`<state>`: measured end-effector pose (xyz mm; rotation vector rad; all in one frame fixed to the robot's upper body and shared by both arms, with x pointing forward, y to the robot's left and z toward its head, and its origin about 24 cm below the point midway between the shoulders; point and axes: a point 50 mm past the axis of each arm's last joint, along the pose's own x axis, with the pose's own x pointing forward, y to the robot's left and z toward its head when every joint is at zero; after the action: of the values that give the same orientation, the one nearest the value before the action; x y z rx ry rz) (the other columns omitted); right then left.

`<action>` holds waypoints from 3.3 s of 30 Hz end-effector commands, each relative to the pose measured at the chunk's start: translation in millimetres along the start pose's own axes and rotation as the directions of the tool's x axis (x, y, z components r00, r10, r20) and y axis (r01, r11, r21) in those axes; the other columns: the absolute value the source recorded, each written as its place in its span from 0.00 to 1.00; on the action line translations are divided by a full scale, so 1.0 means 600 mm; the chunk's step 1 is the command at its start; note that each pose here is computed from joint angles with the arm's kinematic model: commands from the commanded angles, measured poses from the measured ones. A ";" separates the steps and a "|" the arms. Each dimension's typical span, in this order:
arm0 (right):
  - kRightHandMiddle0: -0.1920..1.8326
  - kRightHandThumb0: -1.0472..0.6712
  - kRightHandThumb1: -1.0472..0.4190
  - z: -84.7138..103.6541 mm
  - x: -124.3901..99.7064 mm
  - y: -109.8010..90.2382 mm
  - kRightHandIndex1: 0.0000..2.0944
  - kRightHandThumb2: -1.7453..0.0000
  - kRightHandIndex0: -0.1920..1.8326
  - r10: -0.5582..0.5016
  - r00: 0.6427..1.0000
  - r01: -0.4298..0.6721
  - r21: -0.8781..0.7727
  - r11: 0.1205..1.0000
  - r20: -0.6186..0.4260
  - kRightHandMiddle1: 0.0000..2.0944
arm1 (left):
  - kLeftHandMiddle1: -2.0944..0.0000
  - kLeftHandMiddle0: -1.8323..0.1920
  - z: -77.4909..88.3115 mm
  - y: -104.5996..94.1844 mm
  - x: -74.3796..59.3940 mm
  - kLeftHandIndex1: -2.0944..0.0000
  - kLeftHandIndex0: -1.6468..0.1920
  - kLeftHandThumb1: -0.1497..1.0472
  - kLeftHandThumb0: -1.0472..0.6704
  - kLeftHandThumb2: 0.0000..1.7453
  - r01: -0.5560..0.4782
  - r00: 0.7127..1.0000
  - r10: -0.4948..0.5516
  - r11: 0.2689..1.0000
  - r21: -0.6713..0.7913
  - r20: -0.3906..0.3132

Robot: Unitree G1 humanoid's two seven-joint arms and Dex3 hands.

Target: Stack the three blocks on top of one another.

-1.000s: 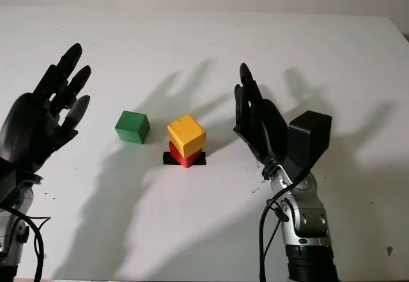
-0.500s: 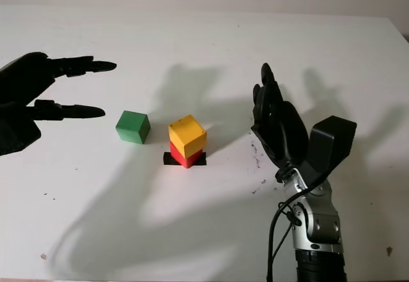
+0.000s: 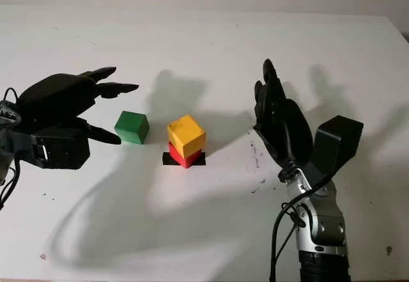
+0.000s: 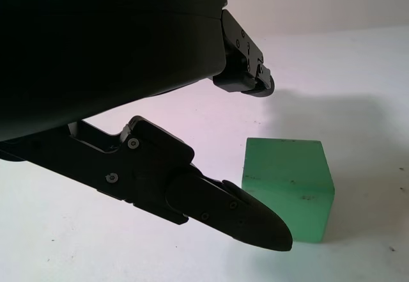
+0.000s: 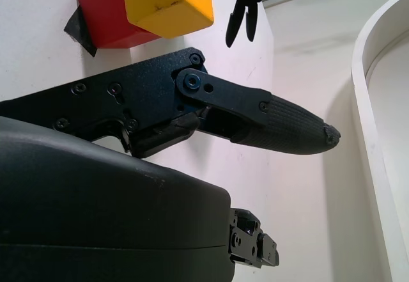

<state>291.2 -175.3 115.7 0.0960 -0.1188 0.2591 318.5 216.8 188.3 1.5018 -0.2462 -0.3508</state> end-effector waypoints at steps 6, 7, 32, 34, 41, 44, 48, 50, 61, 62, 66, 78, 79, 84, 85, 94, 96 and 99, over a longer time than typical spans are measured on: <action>0.00 0.15 0.00 0.005 -0.001 0.000 0.00 0.56 0.00 0.012 1.000 -0.012 0.012 1.000 0.003 0.00 | 0.97 0.88 0.006 -0.003 0.008 0.97 0.69 0.88 0.13 0.03 -0.006 0.999 0.006 1.000 0.007 0.032; 0.00 0.15 0.00 0.005 -0.002 0.000 0.00 0.56 0.00 0.013 1.000 -0.013 0.012 1.000 0.002 0.00 | 0.97 0.87 0.006 -0.004 0.009 0.96 0.68 0.88 0.13 0.03 -0.011 0.999 0.011 1.000 0.000 0.037; 0.00 0.16 0.00 0.003 -0.002 0.001 0.00 0.60 0.00 0.011 1.000 -0.011 0.022 1.000 0.008 0.00 | 0.97 0.73 0.001 -0.012 0.007 0.42 0.70 0.98 0.32 0.03 -0.076 0.995 0.076 0.997 -0.005 0.060; 0.00 0.17 0.00 0.004 -0.003 0.000 0.00 0.61 0.00 0.012 1.000 -0.012 0.024 1.000 0.010 0.00 | 0.97 0.73 0.000 -0.013 0.007 0.43 0.73 0.98 0.31 0.03 -0.077 0.995 0.077 0.997 0.002 0.057; 0.00 0.18 0.00 0.005 -0.003 -0.003 0.00 0.61 0.00 0.027 0.999 -0.027 0.025 0.999 0.017 0.00 | 0.97 0.74 0.002 -0.017 0.012 0.46 0.70 0.97 0.32 0.03 -0.080 0.994 0.077 0.996 0.033 0.079; 0.00 0.18 0.00 0.005 -0.003 -0.003 0.00 0.62 0.00 0.028 1.000 -0.028 0.024 0.999 0.015 0.00 | 0.98 0.74 0.002 -0.018 0.013 0.43 0.70 0.97 0.36 0.03 -0.082 0.993 0.078 0.996 0.044 0.086; 0.00 0.18 0.00 0.005 -0.002 -0.003 0.00 0.64 0.00 0.024 1.000 -0.024 0.031 0.999 0.018 0.00 | 0.97 0.74 0.002 -0.017 0.013 0.43 0.70 0.97 0.40 0.03 -0.092 0.991 0.088 0.995 0.044 0.098; 0.00 0.18 0.00 0.005 -0.002 -0.002 0.00 0.64 0.00 0.023 1.000 -0.023 0.024 0.999 0.015 0.00 | 0.97 0.74 0.003 -0.011 0.012 0.39 0.73 0.98 0.41 0.03 -0.100 0.990 0.097 0.995 0.025 0.106; 0.00 0.19 0.00 0.000 0.000 0.008 0.00 0.63 0.00 0.036 0.999 -0.036 0.030 0.999 0.007 0.00 | 0.97 0.71 0.019 0.067 -0.002 0.35 0.74 1.00 0.40 0.04 -0.089 0.978 0.104 0.992 -0.092 0.179; 0.00 0.19 0.00 0.000 0.000 0.009 0.00 0.63 0.00 0.035 0.999 -0.035 0.029 0.999 0.006 0.00 | 0.97 0.71 0.021 0.077 -0.002 0.35 0.75 1.00 0.40 0.03 -0.081 0.977 0.097 0.993 -0.089 0.189; 0.00 0.19 0.00 -0.002 0.001 0.011 0.00 0.64 0.00 0.039 0.999 -0.039 0.029 0.999 0.004 0.00 | 0.97 0.71 0.030 0.115 0.000 0.31 0.77 1.00 0.39 0.05 -0.057 0.969 0.082 0.992 -0.112 0.231; 0.00 0.18 0.00 -0.011 -0.001 0.018 0.00 0.65 0.00 0.040 0.999 -0.039 0.050 0.998 -0.015 0.00 | 0.97 0.71 0.070 0.210 0.008 0.39 0.67 0.97 0.38 0.03 -0.057 0.947 0.078 0.996 -0.074 0.313; 0.00 0.18 0.00 -0.012 -0.001 0.018 0.00 0.65 0.00 0.039 0.999 -0.038 0.051 0.998 -0.015 0.00 | 0.97 0.71 0.073 0.217 0.011 0.39 0.66 0.97 0.37 0.03 -0.055 0.945 0.077 0.996 -0.077 0.318; 0.00 0.18 0.00 -0.015 -0.002 0.023 0.00 0.65 0.00 0.044 0.999 -0.043 0.063 0.997 -0.011 0.00 | 0.98 0.72 0.095 0.244 0.028 0.41 0.62 0.95 0.35 0.03 -0.012 0.933 0.049 0.994 -0.106 0.356; 0.00 0.18 0.00 -0.015 -0.002 0.024 0.00 0.65 0.00 0.045 0.999 -0.044 0.069 0.997 -0.011 0.00 | 0.98 0.72 0.099 0.245 0.031 0.42 0.62 0.95 0.35 0.03 -0.002 0.929 0.043 0.994 -0.113 0.367; 0.00 0.17 0.00 -0.017 -0.003 0.028 0.00 0.64 0.00 0.043 0.999 -0.042 0.072 0.997 -0.025 0.00 | 0.98 0.72 0.146 0.245 0.054 0.37 0.63 0.95 0.33 0.03 0.073 0.856 -0.009 0.992 -0.104 0.517; 0.00 0.17 0.00 -0.018 -0.004 0.028 0.00 0.64 0.00 0.041 0.999 -0.039 0.067 0.997 -0.028 0.00 | 0.98 0.73 0.152 0.242 0.060 0.36 0.63 0.95 0.35 0.03 0.116 0.841 -0.033 0.986 -0.120 0.540; 0.00 0.17 0.00 -0.019 -0.005 0.028 0.00 0.64 0.00 0.038 0.999 -0.036 0.069 0.997 -0.031 0.00 | 0.98 0.72 0.164 0.236 0.067 0.32 0.64 0.95 0.34 0.03 0.157 0.812 -0.060 0.980 -0.119 0.581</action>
<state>287.9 -158.4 104.7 0.1566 -0.0753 0.3037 332.9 122.4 322.4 1.2098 -0.5557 -0.8875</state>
